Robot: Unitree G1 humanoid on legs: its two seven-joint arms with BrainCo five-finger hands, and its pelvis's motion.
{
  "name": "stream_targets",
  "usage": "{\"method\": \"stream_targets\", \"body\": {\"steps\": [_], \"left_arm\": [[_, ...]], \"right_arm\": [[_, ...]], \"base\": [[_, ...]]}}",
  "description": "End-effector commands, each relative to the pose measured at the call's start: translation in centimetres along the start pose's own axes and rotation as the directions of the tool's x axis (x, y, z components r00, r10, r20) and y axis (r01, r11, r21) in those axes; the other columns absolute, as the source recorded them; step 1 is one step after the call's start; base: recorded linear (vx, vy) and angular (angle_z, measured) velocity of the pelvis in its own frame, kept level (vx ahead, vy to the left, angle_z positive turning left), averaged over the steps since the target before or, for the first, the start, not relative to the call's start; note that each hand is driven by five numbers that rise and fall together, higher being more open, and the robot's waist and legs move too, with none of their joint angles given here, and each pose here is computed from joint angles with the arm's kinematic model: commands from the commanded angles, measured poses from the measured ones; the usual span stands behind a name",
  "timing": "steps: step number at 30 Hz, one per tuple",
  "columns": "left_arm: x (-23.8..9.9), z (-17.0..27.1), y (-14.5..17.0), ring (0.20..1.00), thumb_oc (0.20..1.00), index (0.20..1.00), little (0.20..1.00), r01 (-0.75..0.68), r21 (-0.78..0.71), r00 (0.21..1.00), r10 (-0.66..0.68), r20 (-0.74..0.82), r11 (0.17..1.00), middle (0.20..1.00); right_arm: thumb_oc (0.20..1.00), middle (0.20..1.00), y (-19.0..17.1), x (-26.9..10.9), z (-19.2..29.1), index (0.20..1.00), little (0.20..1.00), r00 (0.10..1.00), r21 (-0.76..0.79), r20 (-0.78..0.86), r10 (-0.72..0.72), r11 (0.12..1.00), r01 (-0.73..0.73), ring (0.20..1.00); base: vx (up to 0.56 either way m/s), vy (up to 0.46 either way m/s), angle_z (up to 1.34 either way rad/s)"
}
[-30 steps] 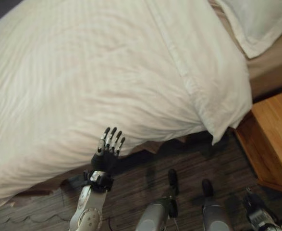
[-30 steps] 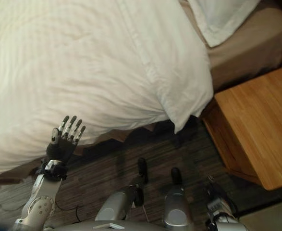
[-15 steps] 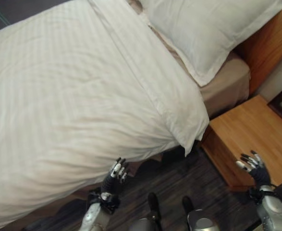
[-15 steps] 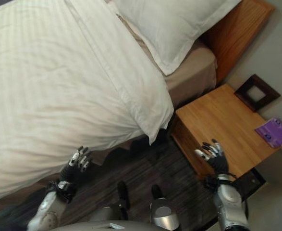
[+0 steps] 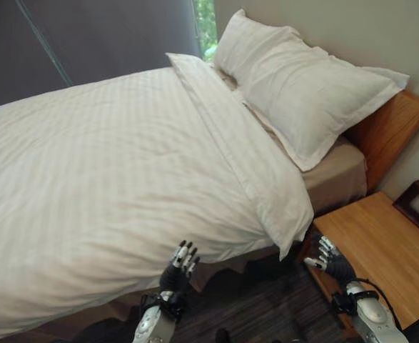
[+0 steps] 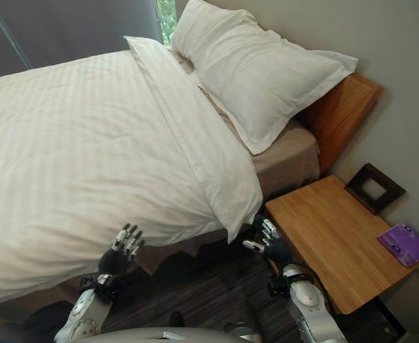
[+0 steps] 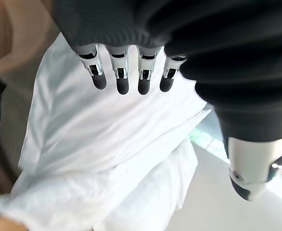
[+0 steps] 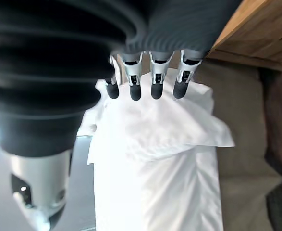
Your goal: Making the bed.
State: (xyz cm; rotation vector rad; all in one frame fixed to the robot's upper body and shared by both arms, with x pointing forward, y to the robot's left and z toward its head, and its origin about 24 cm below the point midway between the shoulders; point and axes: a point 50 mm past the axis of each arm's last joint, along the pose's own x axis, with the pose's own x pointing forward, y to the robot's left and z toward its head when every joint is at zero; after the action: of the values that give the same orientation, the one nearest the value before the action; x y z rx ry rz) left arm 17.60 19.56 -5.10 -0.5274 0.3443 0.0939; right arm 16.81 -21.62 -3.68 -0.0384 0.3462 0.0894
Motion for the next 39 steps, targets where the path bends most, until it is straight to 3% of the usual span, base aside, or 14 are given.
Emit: {"method": "stream_targets", "body": {"steps": [1,6,10,13,25,27,30,39], "left_arm": [[1.3,4.6,0.0,1.000,1.000,1.000,1.000,0.015,0.127,0.980,-0.040,0.194,0.992,1.000],[1.3,5.1,-0.8,1.000,1.000,1.000,1.000,0.015,0.047,0.965,-0.027,0.261,0.999,1.000],[1.1,5.1,-1.0,1.000,1.000,1.000,1.000,0.016,0.027,0.962,-0.022,0.273,1.000,1.000],[0.2,4.3,-0.3,1.000,1.000,1.000,1.000,-0.005,-0.037,0.966,0.015,0.259,0.999,1.000],[0.5,5.0,-1.4,1.000,1.000,1.000,1.000,0.055,0.032,0.966,-0.062,0.253,0.998,1.000],[-0.1,4.7,-0.5,1.000,1.000,1.000,1.000,0.033,0.071,0.972,-0.048,0.229,0.997,1.000],[-0.2,4.6,0.1,1.000,1.000,1.000,1.000,0.017,0.132,0.977,-0.044,0.209,0.991,1.000],[0.5,4.9,-1.8,1.000,1.000,1.000,1.000,0.064,0.063,0.964,-0.078,0.253,0.996,1.000]], "right_arm": [[1.000,1.000,0.7,1.9,3.7,1.000,1.000,0.984,-0.022,0.172,0.052,0.999,-0.049,1.000],[1.000,1.000,0.5,2.3,4.4,1.000,1.000,0.977,0.023,0.207,0.042,0.999,-0.048,1.000],[1.000,1.000,-1.2,2.3,5.9,1.000,1.000,0.965,-0.051,0.260,0.005,0.999,0.008,1.000],[1.000,1.000,-1.4,2.4,6.5,1.000,1.000,0.954,0.030,0.296,-0.050,0.999,0.043,1.000],[1.000,1.000,-0.9,1.6,5.3,1.000,1.000,0.961,0.035,0.265,-0.074,0.997,0.067,1.000],[1.000,1.000,-0.2,1.4,4.4,1.000,1.000,0.968,0.133,0.242,-0.068,0.990,0.037,1.000],[1.000,1.000,0.8,1.6,3.9,1.000,1.000,0.976,0.156,0.216,-0.016,0.988,-0.019,1.000],[1.000,1.000,1.4,2.2,4.3,1.000,1.000,0.975,0.185,0.223,-0.001,0.982,-0.041,1.000]], "base": [[-0.14,-0.144,1.24],[-0.12,-0.226,1.37],[-0.27,-0.112,1.73],[-0.22,0.011,1.35],[-0.09,0.199,0.88],[-0.11,0.255,-0.40],[-0.08,0.180,0.39],[0.03,0.022,0.34]]}}
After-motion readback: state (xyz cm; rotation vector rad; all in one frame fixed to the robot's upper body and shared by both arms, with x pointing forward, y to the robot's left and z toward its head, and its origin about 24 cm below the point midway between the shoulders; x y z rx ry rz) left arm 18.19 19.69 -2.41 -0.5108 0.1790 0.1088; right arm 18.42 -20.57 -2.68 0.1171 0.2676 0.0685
